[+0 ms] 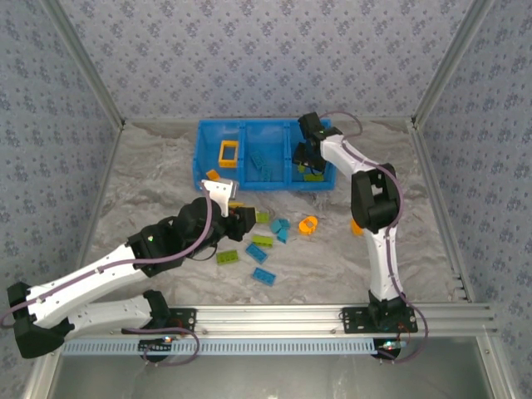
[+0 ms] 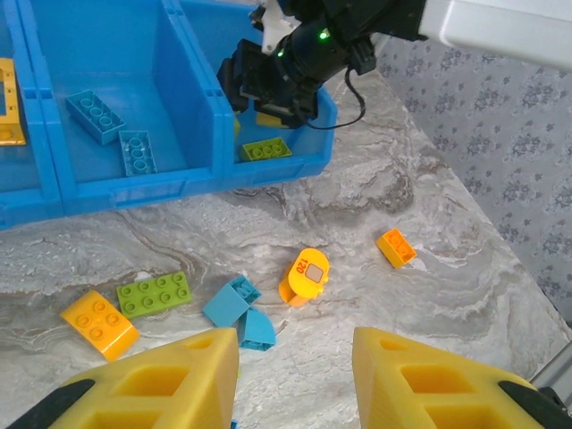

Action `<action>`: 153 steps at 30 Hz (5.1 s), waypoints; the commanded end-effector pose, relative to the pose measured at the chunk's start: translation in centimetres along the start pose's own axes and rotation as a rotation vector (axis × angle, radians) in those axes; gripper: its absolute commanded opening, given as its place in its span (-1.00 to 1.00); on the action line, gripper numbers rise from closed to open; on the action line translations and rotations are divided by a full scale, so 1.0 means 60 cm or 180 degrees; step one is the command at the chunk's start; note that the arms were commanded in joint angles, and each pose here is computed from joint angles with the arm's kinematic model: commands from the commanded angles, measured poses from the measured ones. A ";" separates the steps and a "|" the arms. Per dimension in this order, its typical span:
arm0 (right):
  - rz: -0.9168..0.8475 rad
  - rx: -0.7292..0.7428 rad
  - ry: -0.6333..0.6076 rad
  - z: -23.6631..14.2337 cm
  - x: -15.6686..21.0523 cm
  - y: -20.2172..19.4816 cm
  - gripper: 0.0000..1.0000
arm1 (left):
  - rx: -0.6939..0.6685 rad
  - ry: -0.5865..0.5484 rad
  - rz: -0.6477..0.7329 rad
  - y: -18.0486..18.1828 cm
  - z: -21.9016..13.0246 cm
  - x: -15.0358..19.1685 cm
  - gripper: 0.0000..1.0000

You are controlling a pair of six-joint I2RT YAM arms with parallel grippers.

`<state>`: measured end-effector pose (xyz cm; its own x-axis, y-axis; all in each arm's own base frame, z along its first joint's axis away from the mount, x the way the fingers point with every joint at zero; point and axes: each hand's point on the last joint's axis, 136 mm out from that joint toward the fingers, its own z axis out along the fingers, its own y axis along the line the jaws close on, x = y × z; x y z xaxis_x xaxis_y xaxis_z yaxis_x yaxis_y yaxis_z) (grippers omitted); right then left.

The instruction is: Sort the legos into containers by color

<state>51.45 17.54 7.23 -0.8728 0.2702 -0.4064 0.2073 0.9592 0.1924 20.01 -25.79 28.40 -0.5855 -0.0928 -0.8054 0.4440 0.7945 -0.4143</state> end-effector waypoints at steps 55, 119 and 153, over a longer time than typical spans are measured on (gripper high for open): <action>-0.1901 -0.2060 -0.1663 -0.477 0.429 0.073 0.40 | -0.2506 0.1274 -0.1675 0.349 -0.062 0.194 0.27; -0.1289 -0.2069 -0.1790 -0.501 0.332 0.096 0.49 | -0.1887 0.1577 -0.0282 0.371 0.156 0.028 -0.21; -0.0939 -0.2042 -0.1808 -0.504 0.248 0.110 0.49 | -0.1764 0.1774 -0.0967 0.482 0.373 -0.028 0.14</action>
<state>26.50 25.48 29.45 -0.4553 0.1688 -0.8742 -0.4330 0.8160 0.3831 49.09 -16.22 7.59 -0.9415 -0.1410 -0.3060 -0.0888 0.9800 -0.1781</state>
